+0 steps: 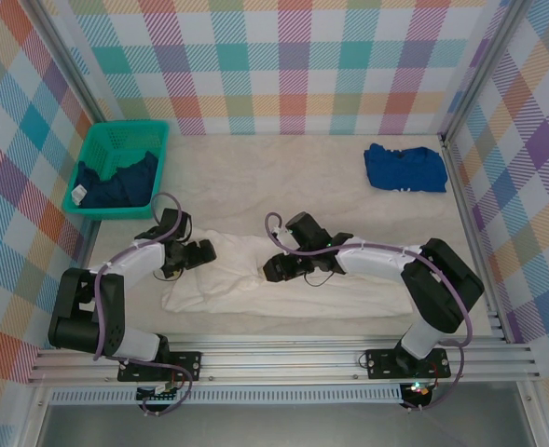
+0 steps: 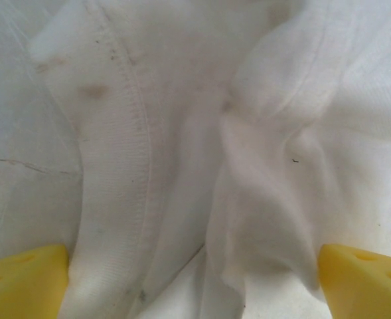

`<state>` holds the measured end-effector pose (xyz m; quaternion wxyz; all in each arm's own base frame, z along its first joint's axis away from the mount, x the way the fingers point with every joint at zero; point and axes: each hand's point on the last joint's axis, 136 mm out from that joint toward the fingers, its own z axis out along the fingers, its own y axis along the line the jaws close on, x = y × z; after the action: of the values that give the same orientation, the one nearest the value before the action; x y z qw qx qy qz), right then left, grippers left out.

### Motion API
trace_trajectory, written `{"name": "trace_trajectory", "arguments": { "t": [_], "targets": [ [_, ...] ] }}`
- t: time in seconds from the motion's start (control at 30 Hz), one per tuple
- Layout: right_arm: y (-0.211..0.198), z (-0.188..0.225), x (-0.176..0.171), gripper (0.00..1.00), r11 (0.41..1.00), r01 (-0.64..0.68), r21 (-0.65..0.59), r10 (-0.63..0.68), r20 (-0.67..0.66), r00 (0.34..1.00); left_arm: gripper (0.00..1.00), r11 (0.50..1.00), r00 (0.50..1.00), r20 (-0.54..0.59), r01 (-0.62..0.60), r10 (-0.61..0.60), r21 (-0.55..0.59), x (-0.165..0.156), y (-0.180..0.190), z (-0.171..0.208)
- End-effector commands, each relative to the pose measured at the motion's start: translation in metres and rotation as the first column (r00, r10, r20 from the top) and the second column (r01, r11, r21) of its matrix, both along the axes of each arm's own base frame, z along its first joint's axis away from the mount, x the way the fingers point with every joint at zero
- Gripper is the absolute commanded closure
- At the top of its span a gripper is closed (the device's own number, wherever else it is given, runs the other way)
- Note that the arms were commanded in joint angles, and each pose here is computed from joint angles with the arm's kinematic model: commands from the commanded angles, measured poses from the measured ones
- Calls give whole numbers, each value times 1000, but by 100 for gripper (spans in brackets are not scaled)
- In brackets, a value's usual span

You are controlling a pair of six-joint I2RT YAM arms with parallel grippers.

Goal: Fold the inside-out t-shirt

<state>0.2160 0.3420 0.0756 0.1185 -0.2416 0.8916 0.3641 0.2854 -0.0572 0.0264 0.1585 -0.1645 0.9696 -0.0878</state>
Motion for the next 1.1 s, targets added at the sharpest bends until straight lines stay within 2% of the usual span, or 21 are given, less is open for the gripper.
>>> {"name": "trace_trajectory", "arguments": {
  "t": [0.0,0.27,0.37,0.53,0.73,0.77,0.87,1.07],
  "targets": [
    [2,14,4,65,999,13,48,-14,14,1000,11,981,992,-95,67,-85,-182,-29,-38,-7],
    [3,11,5,65,999,27,44,-27,-3,1000,36,956,988,-63,118,-140,-270,-39,-61,4],
    [2,10,5,65,999,31,41,-31,-3,1000,43,953,987,-63,124,-147,-275,-42,-64,0],
    [0,8,5,65,999,36,27,-36,-3,999,61,958,989,-49,125,-143,-260,-36,-65,-5],
    [-4,8,6,65,999,40,0,-40,13,999,97,962,992,23,129,-127,-240,-17,-64,2],
    [-5,9,7,65,999,42,-4,-42,18,999,100,966,992,30,123,-119,-229,-14,-62,4],
    [-9,12,10,65,999,49,-16,-49,36,998,100,985,996,35,86,-82,-151,-7,-48,14],
    [-32,21,21,65,995,94,-30,-91,73,993,100,995,995,73,-67,61,77,8,15,52]
  ]
}}
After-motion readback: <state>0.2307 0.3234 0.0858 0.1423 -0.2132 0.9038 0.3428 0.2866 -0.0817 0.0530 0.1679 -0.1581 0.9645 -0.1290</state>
